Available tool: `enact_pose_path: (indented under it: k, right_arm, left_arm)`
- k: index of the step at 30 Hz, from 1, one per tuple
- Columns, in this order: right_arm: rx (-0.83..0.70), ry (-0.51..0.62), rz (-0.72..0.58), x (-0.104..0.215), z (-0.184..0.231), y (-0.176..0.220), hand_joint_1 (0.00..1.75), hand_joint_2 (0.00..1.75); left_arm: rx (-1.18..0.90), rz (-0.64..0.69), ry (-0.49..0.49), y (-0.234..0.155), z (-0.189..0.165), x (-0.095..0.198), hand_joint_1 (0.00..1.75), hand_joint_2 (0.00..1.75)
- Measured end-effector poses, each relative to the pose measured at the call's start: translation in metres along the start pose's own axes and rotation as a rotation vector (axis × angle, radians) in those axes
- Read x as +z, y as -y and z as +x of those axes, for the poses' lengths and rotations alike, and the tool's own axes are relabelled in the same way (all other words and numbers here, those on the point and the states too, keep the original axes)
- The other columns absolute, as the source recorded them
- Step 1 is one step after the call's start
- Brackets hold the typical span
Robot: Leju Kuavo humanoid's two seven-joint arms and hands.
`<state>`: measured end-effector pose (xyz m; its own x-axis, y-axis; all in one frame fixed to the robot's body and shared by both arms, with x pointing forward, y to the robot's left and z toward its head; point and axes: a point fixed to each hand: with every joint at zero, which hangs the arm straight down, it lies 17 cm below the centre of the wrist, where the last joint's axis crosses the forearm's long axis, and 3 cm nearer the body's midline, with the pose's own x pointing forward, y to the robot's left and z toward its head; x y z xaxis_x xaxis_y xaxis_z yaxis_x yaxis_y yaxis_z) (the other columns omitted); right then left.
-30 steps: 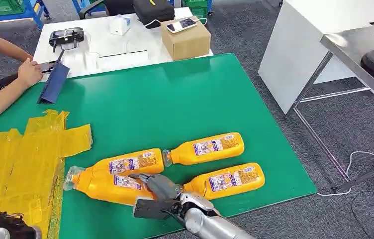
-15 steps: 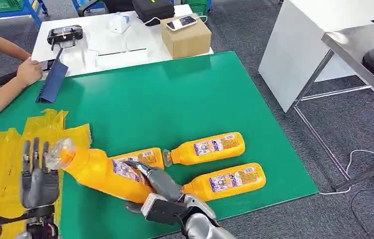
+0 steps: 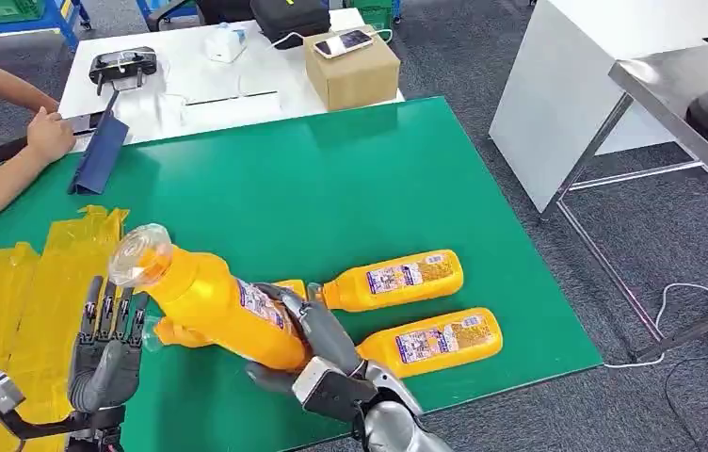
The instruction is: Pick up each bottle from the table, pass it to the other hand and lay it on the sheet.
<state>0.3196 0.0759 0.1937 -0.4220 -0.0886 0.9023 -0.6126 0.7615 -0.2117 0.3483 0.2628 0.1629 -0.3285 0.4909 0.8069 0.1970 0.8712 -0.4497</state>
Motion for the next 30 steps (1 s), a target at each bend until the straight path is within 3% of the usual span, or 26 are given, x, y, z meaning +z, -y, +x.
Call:
enact_pose_path:
  k: [12, 19, 30]
  right_arm:
    - [-0.001, -0.005, -0.027, 0.000, 0.000, 0.010, 1.75, 1.75]
    - [0.074, -0.117, 0.072, 0.002, -0.035, -0.014, 1.75, 1.75]
    - [0.104, -0.187, 0.175, -0.001, -0.060, -0.052, 1.75, 1.75]
  left_arm:
    - [0.005, -0.024, 0.004, 0.009, 0.001, 0.001, 0.00, 1.75]
    - [0.008, -0.094, 0.005, 0.034, 0.000, 0.000, 0.00, 1.75]
    - [-0.034, -0.183, 0.013, 0.071, -0.007, -0.001, 0.00, 1.75]
